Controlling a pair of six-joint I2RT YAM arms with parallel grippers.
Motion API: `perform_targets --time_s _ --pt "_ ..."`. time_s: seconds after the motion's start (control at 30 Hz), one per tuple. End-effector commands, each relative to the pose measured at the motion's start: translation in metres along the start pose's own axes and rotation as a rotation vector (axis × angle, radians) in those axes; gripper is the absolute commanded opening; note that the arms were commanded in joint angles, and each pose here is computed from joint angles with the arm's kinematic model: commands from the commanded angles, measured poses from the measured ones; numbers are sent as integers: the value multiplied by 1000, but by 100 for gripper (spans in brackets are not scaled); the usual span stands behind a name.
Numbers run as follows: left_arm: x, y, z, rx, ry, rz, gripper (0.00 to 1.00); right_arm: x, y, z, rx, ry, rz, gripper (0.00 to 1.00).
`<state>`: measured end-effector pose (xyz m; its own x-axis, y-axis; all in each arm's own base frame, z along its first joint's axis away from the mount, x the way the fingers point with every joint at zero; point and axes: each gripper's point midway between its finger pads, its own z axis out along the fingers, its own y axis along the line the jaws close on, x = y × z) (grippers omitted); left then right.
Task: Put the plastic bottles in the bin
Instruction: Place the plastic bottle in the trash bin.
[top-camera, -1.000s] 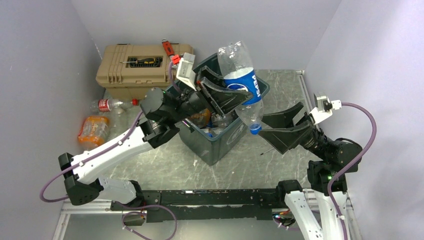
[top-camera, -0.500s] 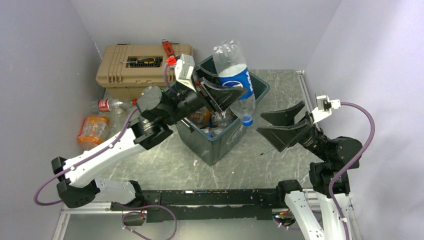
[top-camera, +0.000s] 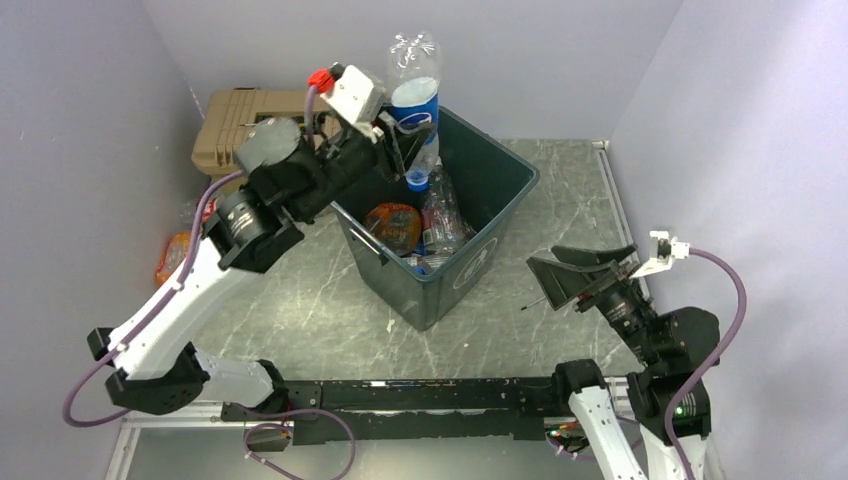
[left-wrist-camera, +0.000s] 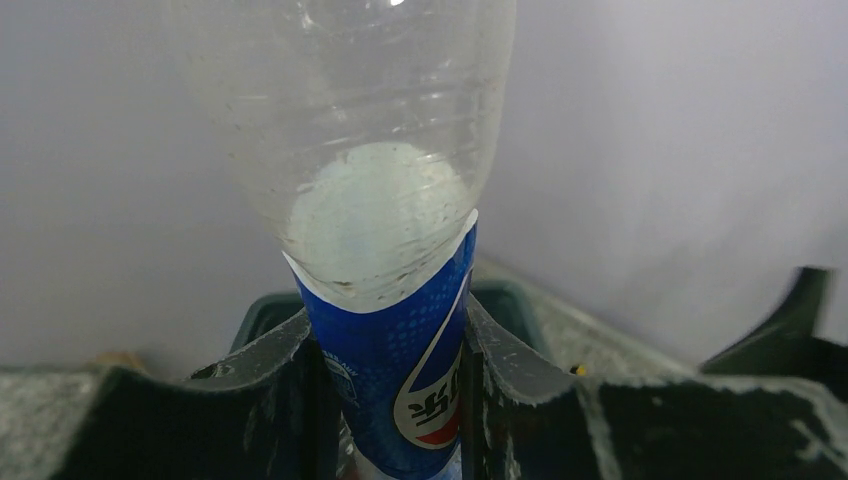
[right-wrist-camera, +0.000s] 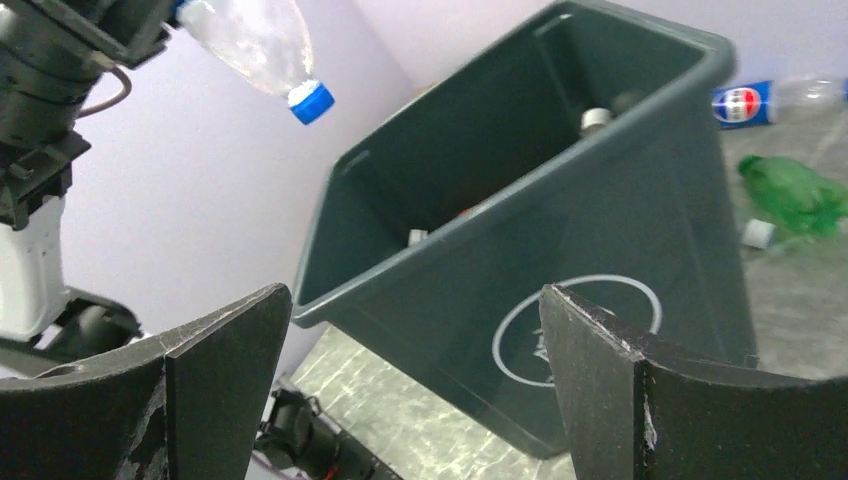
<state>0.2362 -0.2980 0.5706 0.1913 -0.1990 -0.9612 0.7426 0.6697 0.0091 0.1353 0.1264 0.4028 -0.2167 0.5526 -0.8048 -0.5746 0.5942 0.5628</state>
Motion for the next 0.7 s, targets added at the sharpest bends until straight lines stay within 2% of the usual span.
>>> perform_targets --time_s 0.0,0.27,0.4,0.57,0.63,0.67 --pt "55 17 7 48 208 -57 0 -7 -28 -23 189 -106 -7 100" --pt "112 17 21 159 394 -159 0 -8 -84 -81 505 -284 -68 98" --pt "133 21 24 145 454 -189 0 15 -124 -96 676 -269 -12 97" --pt "150 17 28 161 494 -225 0 27 -129 -78 668 -192 29 99" --pt "157 16 28 161 515 -234 8 37 -138 -71 687 -146 57 99" --pt "160 17 28 160 522 -236 19 42 -140 -67 690 -129 73 99"
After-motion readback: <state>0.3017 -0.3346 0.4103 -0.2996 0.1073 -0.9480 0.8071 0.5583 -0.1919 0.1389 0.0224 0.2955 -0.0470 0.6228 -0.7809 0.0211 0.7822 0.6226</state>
